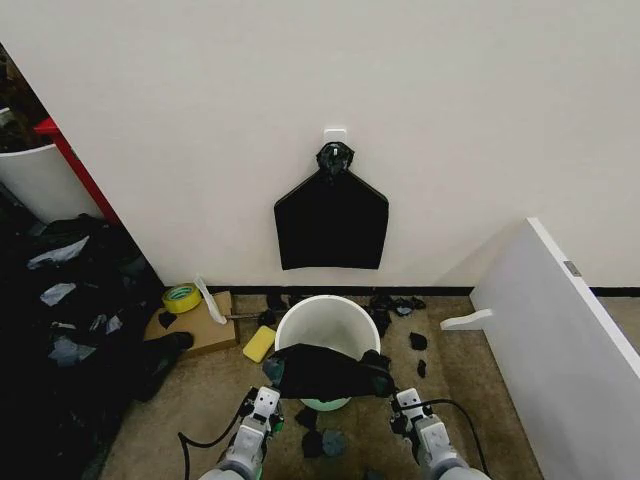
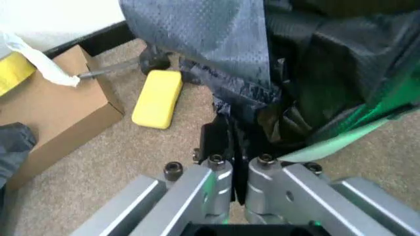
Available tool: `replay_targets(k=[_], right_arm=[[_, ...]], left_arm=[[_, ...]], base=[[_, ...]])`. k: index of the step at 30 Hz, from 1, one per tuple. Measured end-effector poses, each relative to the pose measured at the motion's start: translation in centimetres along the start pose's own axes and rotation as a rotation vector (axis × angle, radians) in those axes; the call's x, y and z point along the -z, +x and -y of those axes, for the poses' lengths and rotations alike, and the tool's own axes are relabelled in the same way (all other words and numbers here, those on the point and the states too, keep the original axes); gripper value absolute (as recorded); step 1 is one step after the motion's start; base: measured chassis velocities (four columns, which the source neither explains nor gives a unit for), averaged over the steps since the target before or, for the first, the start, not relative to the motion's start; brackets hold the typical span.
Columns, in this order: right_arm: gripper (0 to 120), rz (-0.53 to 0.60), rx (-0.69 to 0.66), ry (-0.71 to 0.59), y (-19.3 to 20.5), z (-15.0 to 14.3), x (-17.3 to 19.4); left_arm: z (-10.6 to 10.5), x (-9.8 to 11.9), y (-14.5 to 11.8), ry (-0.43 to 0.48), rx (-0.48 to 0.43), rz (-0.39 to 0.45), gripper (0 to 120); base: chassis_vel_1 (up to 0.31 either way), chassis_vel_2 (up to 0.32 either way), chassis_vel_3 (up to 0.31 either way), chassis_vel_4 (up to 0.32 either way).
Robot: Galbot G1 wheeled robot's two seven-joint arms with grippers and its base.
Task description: Place the garbage bag over the trash bin.
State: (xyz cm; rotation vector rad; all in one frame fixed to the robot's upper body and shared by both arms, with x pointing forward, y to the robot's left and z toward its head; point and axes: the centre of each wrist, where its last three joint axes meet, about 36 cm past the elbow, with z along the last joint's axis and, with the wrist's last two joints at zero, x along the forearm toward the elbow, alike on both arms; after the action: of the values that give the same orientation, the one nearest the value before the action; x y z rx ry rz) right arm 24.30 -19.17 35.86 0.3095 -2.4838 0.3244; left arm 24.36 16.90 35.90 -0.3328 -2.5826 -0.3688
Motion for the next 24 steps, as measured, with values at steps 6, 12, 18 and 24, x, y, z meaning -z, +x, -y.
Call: replay_targets(k=[6, 12, 18, 24], right_arm=[[25, -0.039, 0.039, -0.029, 1.8, 0.3, 1.0], [44, -0.077, 0.085, -0.063, 4.7, 0.1, 3.2], [64, -0.069, 0.106, -0.067, 6.4, 0.0, 4.6], [84, -0.072, 0.125, -0.071, 7.9, -0.4, 5.1]], left_arm=[[-0.4, 1.2, 1.8, -0.016, 0.008, -0.015, 23], [-1.0, 2.4, 4.4, -0.025, 0.015, -0.055, 45], [-1.4, 2.8, 6.2, -0.019, 0.023, -0.070, 64], [-1.4, 3.2, 7.4, -0.006, 0.024, -0.084, 85]], base=[[0.000, 0.000, 0.000, 0.000], [0.000, 0.000, 0.000, 0.000], [0.000, 0.000, 0.000, 0.000], [0.000, 0.000, 0.000, 0.000]])
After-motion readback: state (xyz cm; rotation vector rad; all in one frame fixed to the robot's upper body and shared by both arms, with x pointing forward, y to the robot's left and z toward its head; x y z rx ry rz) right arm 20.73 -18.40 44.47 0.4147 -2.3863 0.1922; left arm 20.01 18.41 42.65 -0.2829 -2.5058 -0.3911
